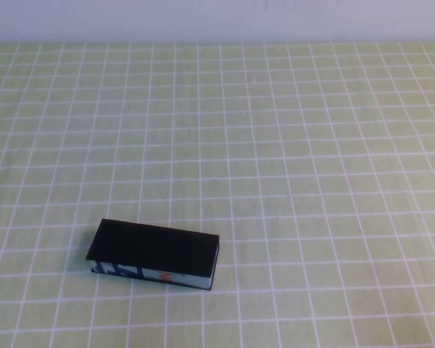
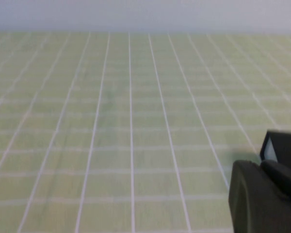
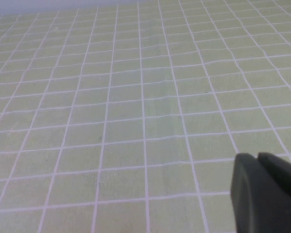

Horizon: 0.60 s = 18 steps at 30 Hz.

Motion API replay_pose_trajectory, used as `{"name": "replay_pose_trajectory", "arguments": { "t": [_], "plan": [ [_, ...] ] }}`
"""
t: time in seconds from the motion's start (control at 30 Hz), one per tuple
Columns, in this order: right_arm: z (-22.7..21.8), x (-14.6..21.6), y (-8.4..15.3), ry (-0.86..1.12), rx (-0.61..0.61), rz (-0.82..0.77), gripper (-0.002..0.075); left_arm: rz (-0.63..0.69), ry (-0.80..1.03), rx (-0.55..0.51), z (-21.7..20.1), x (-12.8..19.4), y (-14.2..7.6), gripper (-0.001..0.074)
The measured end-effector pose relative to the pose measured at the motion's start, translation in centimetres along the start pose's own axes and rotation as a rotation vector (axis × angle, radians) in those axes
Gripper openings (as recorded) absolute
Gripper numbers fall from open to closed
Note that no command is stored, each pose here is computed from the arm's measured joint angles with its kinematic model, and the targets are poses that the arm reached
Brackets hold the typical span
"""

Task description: Return glasses to glasses case

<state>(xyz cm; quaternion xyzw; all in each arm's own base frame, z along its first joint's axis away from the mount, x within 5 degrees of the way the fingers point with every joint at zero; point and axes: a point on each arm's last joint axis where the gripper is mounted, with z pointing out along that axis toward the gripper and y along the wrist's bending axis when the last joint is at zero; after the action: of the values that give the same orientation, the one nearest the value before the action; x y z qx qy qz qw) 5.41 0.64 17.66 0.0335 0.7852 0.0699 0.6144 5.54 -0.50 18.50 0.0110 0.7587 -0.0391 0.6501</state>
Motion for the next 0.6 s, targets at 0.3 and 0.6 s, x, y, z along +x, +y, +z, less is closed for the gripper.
{"name": "replay_pose_trajectory", "arguments": {
  "t": [0.3, 0.6],
  "plan": [
    [0.0, 0.0, 0.0, 0.0, 0.0, 0.0, -0.0018, -0.002, 0.13, 0.008, -0.08, 1.18, -0.08, -0.0001],
    [0.0, 0.0, 0.0, 0.0, 0.0, 0.0, -0.0018, -0.004, 0.129, 0.008, -0.09, 1.12, -0.08, -0.0001]
  ]
}}
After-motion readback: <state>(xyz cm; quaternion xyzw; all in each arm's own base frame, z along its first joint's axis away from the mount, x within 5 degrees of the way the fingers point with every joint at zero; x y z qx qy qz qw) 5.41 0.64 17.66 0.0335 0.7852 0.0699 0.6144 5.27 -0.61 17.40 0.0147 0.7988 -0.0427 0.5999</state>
